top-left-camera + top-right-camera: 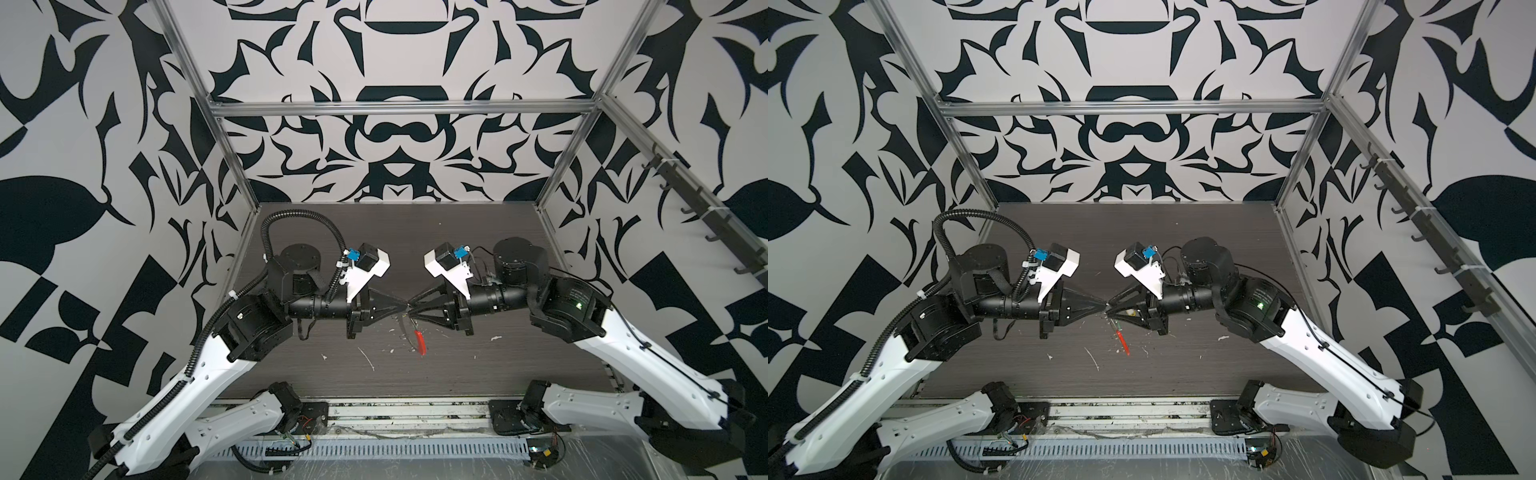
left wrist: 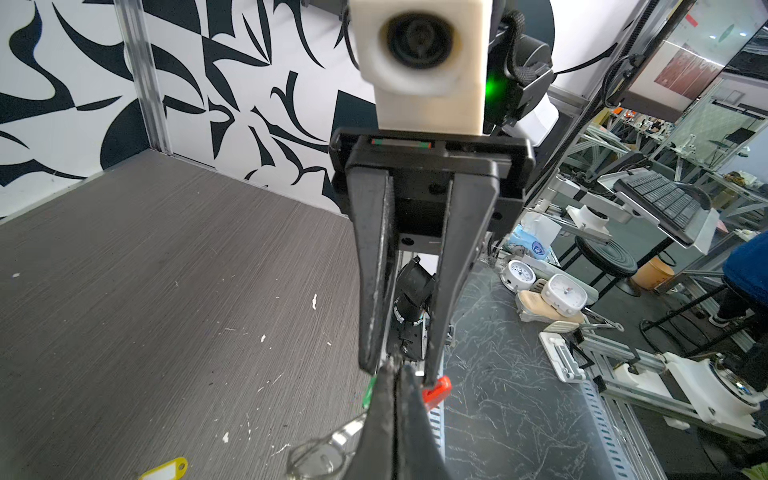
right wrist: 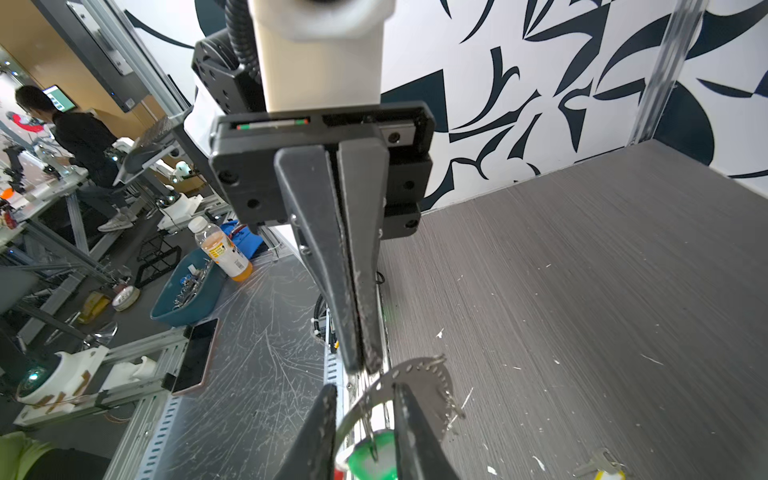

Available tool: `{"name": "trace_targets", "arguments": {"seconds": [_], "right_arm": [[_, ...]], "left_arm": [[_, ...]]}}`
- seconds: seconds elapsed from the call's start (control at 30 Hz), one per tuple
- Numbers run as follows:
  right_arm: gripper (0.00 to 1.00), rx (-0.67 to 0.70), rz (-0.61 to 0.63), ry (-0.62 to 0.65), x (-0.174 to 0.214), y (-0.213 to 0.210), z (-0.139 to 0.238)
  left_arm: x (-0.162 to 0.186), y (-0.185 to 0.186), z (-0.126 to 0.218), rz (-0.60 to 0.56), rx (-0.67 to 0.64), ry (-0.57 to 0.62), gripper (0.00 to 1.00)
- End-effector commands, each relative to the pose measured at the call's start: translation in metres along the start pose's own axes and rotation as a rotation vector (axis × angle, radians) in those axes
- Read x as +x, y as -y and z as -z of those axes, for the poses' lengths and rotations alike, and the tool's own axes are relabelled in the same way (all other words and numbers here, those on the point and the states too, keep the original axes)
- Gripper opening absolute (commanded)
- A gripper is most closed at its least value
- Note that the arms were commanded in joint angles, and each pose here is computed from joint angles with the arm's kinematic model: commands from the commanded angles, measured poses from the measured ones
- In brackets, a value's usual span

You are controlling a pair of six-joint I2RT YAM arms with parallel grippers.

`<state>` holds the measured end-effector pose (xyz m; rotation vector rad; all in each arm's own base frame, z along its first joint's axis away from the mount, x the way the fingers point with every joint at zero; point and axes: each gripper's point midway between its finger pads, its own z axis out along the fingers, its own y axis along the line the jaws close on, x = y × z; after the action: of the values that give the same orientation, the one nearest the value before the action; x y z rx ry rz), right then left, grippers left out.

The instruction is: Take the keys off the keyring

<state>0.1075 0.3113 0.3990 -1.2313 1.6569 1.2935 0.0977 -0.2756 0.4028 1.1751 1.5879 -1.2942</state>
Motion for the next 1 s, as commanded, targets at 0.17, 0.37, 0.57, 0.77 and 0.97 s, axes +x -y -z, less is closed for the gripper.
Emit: {"name": "trace_targets", "arguments": {"seconds": [0.17, 0.37, 0.57, 0.77, 0.97], "right_arm": [[0.3, -0.026, 0.041, 0.069, -0.013, -0.011, 0.008], [0.3, -0.024, 0.037, 0.067, -0.009, -0.009, 0.006], [0.25, -0.026, 0.033, 0.069, -0.008, -0.009, 0.006], [0.07, -0.021, 0.034, 0.073, -0.007, -0.007, 0.005], [0.0, -0.02, 0.031, 0.079, -0.007, -0.005, 0.003]], "left_arm": [[-0.005, 0.0, 0.005, -0.019, -0.019, 0.039, 0.0], [-0.007, 0.0, 0.007, -0.025, -0.03, 0.048, 0.0], [-0.008, 0.0, 0.009, -0.032, -0.041, 0.057, 0.0], [-0.01, -0.001, 0.012, -0.042, -0.061, 0.075, 0.0], [-0.015, -0.002, 0.016, -0.061, -0.08, 0.13, 0.0]]}}
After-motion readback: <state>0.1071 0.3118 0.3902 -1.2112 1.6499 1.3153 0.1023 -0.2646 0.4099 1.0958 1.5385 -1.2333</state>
